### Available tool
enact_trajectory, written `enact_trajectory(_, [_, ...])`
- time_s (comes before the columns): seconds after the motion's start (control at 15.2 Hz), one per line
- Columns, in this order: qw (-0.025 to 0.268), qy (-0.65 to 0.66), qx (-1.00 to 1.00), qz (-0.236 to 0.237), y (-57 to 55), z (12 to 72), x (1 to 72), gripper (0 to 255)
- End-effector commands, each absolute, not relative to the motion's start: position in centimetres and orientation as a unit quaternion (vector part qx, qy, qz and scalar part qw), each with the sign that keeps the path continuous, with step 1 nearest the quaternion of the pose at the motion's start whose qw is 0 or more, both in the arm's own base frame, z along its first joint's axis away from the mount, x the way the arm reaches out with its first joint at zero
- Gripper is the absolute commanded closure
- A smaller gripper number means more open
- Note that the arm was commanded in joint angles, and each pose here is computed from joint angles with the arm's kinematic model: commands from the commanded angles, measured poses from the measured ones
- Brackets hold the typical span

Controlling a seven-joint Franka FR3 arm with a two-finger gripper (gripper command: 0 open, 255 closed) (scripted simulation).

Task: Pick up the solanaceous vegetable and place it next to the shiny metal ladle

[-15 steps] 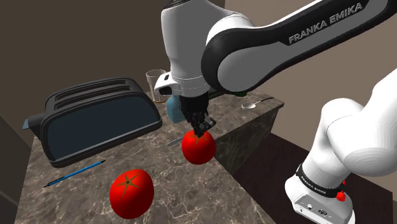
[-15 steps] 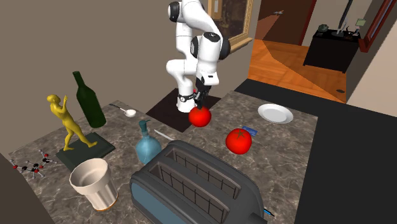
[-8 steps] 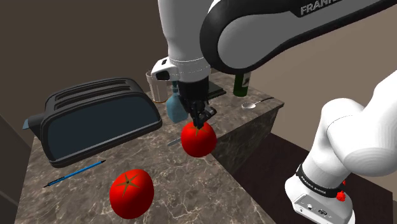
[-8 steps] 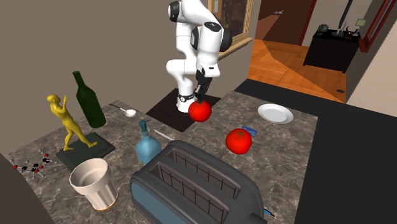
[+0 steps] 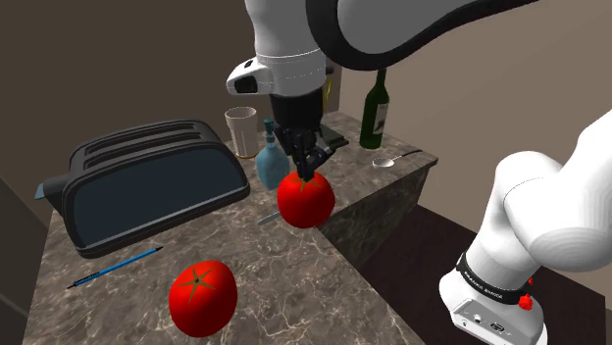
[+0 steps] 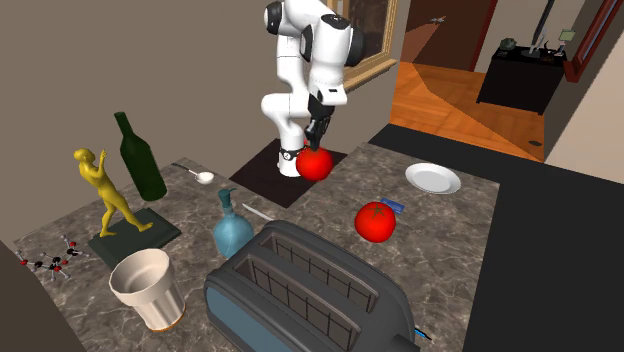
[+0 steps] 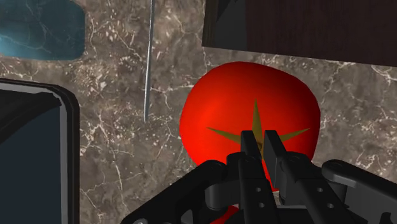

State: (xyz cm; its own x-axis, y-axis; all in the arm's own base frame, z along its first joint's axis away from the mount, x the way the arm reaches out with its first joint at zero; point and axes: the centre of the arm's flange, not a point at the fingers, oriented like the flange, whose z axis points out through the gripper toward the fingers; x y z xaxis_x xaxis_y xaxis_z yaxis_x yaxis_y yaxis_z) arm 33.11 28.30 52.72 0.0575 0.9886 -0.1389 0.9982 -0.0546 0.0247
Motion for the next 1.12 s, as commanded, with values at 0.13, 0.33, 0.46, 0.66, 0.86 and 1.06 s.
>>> enact_trajectory(0.13, [0.057, 0.685, 0.725, -0.042, 28.2, 54.8, 33.1, 255])
enact_trajectory(0.33, [0.057, 0.685, 0.725, -0.042, 28.2, 56.4, 33.1, 255])
enact_trajectory(0.46, [0.057, 0.685, 0.725, -0.042, 28.2, 57.0, 33.1, 255])
enact_trajectory(0.66, [0.057, 0.685, 0.725, -0.042, 24.5, 57.0, 34.4, 255])
enact_trajectory(0.86, [0.057, 0.685, 0.725, -0.042, 20.8, 57.1, 35.8, 255])
enact_trajectory(1.06, [0.057, 0.685, 0.725, -0.042, 17.0, 57.1, 37.1, 255])
